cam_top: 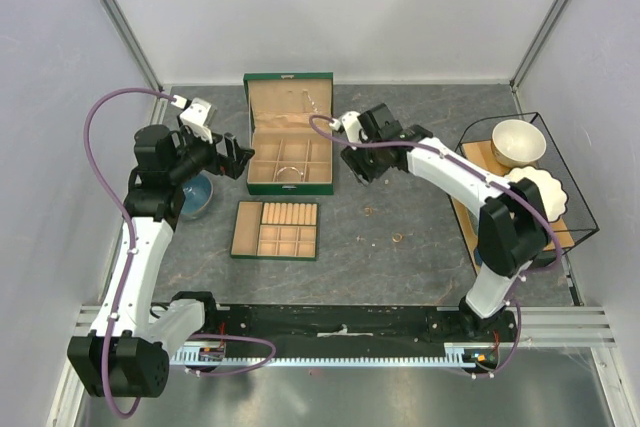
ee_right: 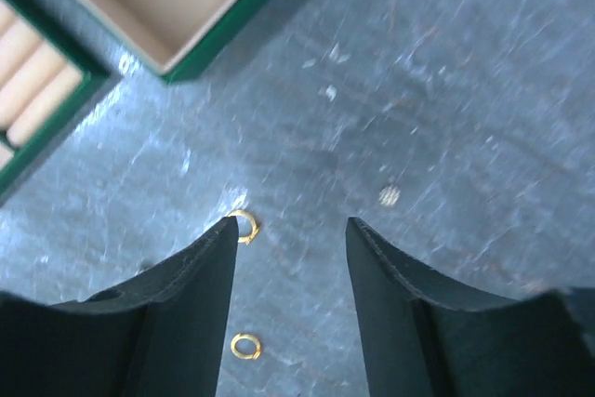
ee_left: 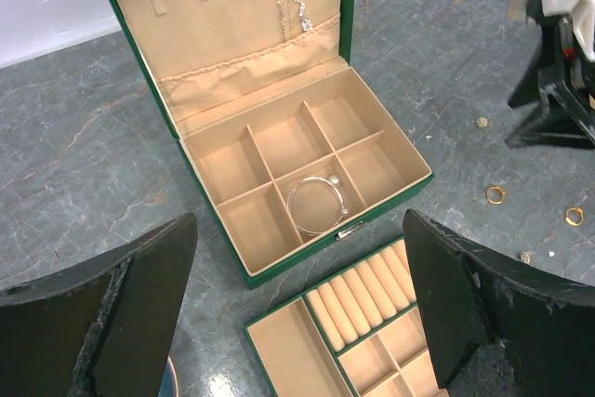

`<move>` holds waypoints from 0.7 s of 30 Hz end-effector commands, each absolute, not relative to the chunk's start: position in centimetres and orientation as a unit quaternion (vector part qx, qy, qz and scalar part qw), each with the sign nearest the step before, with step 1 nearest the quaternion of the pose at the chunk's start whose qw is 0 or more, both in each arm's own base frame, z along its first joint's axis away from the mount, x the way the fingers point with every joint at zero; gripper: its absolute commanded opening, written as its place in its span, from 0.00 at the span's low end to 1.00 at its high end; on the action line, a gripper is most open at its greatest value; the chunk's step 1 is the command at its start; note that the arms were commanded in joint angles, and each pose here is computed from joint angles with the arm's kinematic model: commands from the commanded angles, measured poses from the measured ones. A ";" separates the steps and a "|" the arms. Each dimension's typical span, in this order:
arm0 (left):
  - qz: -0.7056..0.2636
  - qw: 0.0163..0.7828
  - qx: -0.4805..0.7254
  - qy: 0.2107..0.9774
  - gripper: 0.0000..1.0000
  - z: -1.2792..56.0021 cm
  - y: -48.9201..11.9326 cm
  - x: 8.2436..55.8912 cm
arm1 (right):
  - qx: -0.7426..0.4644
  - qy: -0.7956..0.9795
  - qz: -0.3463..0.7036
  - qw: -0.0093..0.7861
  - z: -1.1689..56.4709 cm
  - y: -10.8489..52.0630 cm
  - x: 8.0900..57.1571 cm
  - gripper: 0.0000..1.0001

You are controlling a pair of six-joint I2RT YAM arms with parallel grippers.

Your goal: Organize the mixed jewelry

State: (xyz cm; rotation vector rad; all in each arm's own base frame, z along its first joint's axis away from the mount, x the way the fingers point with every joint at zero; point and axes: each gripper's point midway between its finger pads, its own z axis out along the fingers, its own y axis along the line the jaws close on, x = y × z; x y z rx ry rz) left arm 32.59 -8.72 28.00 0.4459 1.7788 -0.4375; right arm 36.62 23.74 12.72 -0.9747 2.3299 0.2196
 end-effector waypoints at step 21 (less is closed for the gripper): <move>-0.190 0.588 0.201 0.760 0.98 27.4 -8.9 32.2 | -0.301 0.918 0.135 0.220 5.5 21.9 31.6 0.38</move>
